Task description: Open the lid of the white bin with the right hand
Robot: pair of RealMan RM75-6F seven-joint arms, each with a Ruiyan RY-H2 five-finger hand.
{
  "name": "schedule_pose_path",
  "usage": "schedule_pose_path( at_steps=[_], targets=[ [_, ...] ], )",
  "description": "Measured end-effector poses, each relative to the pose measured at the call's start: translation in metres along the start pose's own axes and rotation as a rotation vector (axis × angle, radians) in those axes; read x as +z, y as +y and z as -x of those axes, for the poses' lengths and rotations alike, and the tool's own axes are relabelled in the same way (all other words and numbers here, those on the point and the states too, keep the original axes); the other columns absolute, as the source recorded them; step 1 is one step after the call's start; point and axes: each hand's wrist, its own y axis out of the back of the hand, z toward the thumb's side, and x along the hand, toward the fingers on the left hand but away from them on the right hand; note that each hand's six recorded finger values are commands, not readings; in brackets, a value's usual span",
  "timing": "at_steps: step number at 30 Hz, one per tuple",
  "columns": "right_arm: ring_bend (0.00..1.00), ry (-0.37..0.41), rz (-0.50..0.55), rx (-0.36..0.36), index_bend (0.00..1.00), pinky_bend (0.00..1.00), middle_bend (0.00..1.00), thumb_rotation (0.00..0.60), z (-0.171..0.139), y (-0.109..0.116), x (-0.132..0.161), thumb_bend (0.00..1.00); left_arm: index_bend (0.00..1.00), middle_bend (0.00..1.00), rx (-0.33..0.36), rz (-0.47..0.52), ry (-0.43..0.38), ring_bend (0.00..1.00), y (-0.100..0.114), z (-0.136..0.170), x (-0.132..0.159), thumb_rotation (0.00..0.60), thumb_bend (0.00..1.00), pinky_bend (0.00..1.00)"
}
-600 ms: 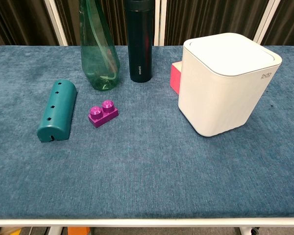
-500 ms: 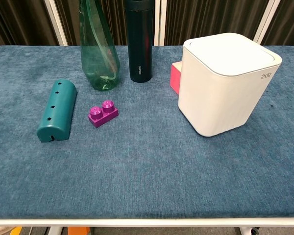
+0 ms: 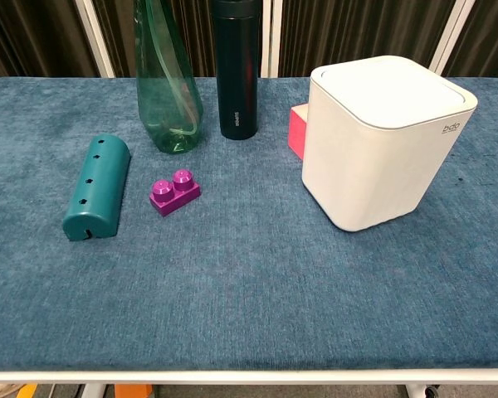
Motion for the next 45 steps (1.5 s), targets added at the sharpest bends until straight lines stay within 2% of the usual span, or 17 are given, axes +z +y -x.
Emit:
schedule_pose_path(
  at_steps=[6,13,20,26,31,36,40,45],
  targets=[
    [0.00,0.133,-0.022,0.061,0.05,0.00,0.09,0.600,0.035,0.003,0.030,0.33,0.16,0.13,0.003,0.006,0.001,0.04,0.001,0.003,0.000,0.600,0.09,0.11],
    [0.00,0.218,-0.063,0.177,0.17,0.00,0.19,0.600,0.076,-0.016,0.057,0.33,0.16,0.13,-0.013,0.010,0.011,0.04,-0.002,0.004,-0.004,0.600,0.09,0.11],
    [0.00,0.220,-0.067,0.232,0.28,0.00,0.26,0.600,0.090,-0.036,0.066,0.33,0.16,0.13,-0.027,0.017,0.018,0.04,-0.008,0.004,-0.007,0.600,0.09,0.11],
    [0.00,0.210,-0.082,0.279,0.33,0.00,0.32,0.600,0.095,-0.049,0.067,0.33,0.16,0.13,-0.032,0.023,0.021,0.04,-0.012,0.004,-0.008,0.600,0.09,0.11],
    [0.00,0.203,-0.088,0.316,0.33,0.00,0.33,0.600,0.096,-0.061,0.067,0.33,0.16,0.13,-0.034,0.026,0.022,0.04,-0.014,0.004,-0.010,0.600,0.09,0.11],
    [0.00,0.209,-0.085,0.286,0.31,0.00,0.27,0.600,0.097,-0.056,0.069,0.34,0.16,0.13,-0.027,0.028,0.024,0.04,-0.013,0.005,-0.011,0.600,0.09,0.11],
    [0.00,0.209,-0.071,0.189,0.16,0.00,0.17,0.600,0.097,-0.036,0.069,0.33,0.16,0.13,-0.019,0.030,0.024,0.04,-0.011,0.006,-0.012,0.600,0.09,0.11],
    [0.00,0.171,-0.065,0.060,0.03,0.00,0.05,0.600,0.091,-0.010,0.058,0.33,0.16,0.13,-0.017,0.031,0.017,0.04,-0.011,0.005,-0.010,0.600,0.09,0.11]
  ],
)
